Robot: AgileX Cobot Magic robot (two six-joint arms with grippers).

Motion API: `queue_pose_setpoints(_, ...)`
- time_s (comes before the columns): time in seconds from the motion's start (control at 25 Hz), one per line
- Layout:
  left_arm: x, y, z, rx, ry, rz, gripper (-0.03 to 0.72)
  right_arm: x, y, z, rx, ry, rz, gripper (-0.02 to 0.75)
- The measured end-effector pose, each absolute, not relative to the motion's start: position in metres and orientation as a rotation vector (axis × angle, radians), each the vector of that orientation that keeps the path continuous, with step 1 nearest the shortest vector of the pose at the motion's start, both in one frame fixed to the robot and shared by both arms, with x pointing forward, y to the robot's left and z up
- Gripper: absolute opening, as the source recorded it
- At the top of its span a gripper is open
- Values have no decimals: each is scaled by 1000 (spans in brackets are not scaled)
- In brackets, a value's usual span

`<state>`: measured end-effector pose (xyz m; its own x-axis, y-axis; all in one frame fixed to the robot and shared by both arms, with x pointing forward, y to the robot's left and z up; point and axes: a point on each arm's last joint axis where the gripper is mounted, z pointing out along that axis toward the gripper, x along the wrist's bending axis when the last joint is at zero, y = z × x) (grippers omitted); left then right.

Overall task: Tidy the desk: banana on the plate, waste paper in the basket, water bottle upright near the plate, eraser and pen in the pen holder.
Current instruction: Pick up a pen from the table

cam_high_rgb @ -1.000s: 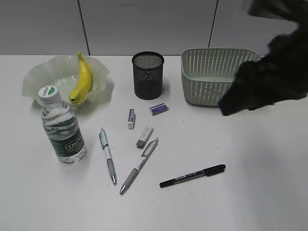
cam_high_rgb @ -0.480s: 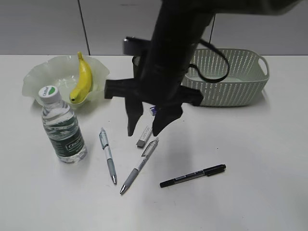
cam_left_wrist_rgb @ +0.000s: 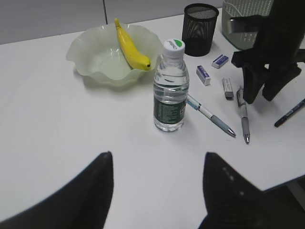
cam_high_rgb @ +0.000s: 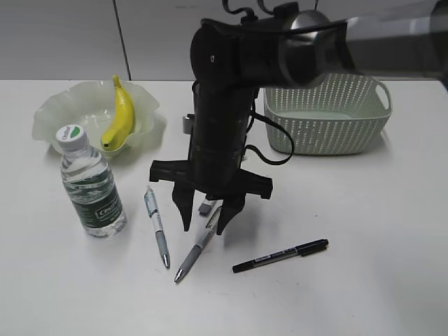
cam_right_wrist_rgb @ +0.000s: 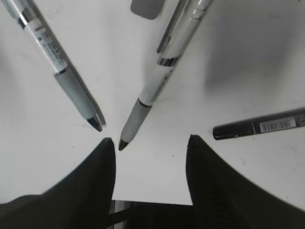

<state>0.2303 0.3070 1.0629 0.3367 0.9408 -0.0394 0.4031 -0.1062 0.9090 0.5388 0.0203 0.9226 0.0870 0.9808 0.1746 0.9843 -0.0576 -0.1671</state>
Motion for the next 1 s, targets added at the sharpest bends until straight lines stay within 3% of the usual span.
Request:
queue_pose_setpoints(0.44, 230, 307, 1063, 1682, 1217, 738, 445, 546, 21, 873, -2202, -1944, 57, 374)
queue_pose_setpoints(0.56, 230, 307, 1063, 1682, 1217, 738, 445, 549, 20, 871, -2210, -1923, 53, 268)
queue_pose_setpoints(0.68, 230, 307, 1063, 1682, 1217, 738, 443, 550, 22, 871, -2210, -1893, 37, 101)
queue_pose_setpoints(0.88, 230, 307, 1063, 1682, 1217, 738, 444, 551, 14, 877, -2196, -1997, 180, 106)
queue_pose_setpoints(1.0, 230, 307, 1063, 1682, 1217, 738, 444, 558, 10, 899, -2216, -2101, 123, 106)
